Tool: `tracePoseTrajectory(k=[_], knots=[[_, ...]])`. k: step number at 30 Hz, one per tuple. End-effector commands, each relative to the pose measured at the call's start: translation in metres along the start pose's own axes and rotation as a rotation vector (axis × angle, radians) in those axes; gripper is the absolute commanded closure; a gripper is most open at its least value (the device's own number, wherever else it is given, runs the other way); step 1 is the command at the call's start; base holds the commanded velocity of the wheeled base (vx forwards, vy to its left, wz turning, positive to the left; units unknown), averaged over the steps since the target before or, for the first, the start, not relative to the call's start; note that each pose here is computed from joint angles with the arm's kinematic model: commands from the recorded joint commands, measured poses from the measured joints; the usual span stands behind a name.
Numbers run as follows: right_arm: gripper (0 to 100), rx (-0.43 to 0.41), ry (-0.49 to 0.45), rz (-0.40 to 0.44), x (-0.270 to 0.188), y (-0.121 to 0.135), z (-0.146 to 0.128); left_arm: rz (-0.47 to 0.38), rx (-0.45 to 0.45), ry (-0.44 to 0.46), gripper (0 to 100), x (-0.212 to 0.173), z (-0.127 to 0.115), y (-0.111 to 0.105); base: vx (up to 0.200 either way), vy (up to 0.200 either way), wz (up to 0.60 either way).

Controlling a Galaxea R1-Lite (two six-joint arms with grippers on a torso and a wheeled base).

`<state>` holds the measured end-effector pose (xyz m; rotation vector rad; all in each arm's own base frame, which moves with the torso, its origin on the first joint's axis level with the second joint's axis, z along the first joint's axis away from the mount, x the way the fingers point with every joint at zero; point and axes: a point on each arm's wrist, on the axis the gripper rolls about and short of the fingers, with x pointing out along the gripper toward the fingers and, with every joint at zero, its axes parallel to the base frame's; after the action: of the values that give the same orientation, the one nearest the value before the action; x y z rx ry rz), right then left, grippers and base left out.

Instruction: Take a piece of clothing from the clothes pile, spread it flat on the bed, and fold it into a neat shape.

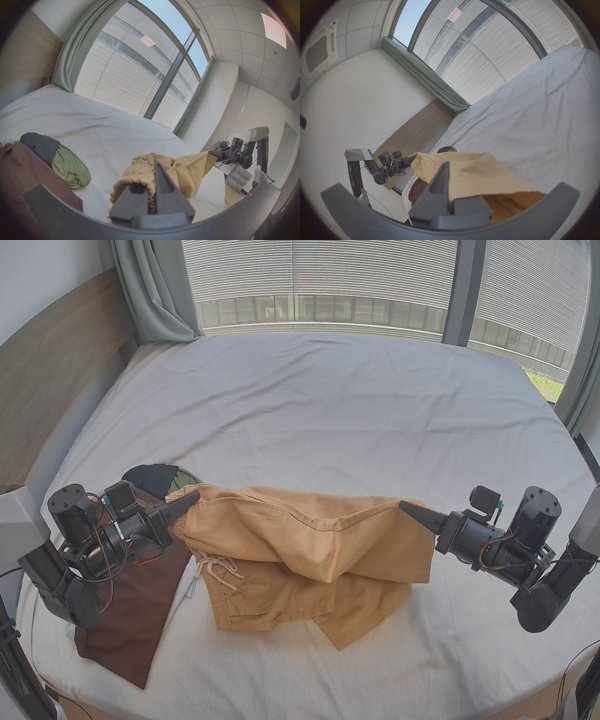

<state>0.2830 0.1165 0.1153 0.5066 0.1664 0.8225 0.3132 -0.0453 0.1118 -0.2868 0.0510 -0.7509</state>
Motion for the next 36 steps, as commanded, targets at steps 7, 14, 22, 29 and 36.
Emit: tracePoseTrajectory(k=[7, 14, 22, 29, 36], knots=[[100, -0.014, -0.03, -0.004, -0.001, -0.002, 0.009, 0.001, -0.001, 0.0, 100, 0.001, -0.001, 0.001, 0.0, 0.0, 0.0], [100, -0.019, -0.044, -0.01, -0.001, -0.005, 0.012, 0.004, 0.004, -0.007, 100, 0.002, 0.001, 0.003, 0.0, 0.0, 0.0], [100, -0.028, -0.065, -0.023, -0.003, -0.009, 0.018, 0.003, 0.002, -0.019, 100, 0.003, 0.004, 0.004, 0.0, 0.0, 0.0], [100, -0.034, -0.083, -0.031, -0.004, -0.012, 0.024, 0.007, 0.009, -0.031, 100, 0.005, 0.007, 0.007, 0.0, 0.0, 0.0], [100, -0.04, -0.101, -0.047, -0.006, -0.018, 0.029, 0.007, 0.019, -0.046, 100, 0.008, 0.01, 0.009, 0.0, 0.0, 0.0]])
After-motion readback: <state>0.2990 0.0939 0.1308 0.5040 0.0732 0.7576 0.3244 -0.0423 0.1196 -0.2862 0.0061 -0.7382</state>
